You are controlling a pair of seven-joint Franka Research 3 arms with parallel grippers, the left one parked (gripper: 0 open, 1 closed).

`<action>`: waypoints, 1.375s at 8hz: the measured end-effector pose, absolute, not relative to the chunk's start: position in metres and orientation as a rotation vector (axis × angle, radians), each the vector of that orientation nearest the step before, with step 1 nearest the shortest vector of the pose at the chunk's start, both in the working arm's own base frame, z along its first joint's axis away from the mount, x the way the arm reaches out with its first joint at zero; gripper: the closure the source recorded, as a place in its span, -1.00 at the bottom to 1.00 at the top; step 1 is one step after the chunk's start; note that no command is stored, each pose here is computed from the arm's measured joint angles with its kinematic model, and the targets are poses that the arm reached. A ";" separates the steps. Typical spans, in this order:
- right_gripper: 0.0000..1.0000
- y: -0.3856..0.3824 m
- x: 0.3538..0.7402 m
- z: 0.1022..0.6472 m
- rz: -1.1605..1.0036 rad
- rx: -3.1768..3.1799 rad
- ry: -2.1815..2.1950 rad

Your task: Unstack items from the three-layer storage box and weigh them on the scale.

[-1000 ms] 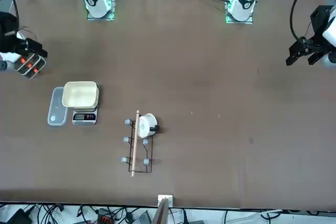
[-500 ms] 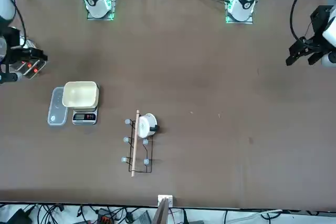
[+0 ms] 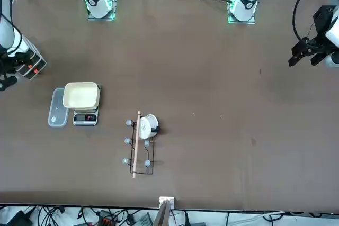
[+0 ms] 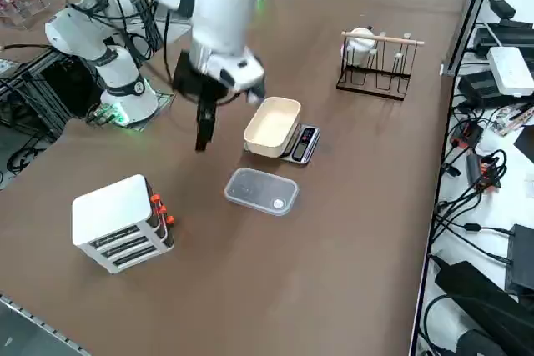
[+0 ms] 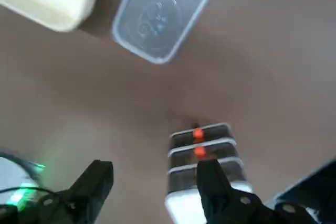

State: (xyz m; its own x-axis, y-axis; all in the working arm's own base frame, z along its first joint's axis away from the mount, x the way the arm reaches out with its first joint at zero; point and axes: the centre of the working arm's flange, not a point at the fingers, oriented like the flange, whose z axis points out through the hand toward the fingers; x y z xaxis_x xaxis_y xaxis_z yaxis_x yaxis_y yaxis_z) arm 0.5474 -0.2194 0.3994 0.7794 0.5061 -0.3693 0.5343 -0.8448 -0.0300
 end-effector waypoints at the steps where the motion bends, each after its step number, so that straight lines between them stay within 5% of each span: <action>1: -0.89 -0.244 0.535 0.381 -0.540 2.875 0.954; 4: -0.67 -0.277 0.501 0.338 -0.504 2.875 1.044; 5: -0.19 -0.280 0.495 0.330 -0.520 2.866 1.050; 11: -0.10 -0.308 0.467 0.306 -0.503 2.853 1.012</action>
State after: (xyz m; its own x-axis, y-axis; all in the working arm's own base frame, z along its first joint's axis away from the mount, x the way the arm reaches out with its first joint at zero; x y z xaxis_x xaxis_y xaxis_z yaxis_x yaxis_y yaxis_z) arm 0.4666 -0.3084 0.3057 0.7292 0.6005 -0.3281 0.6243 -0.7801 -0.0403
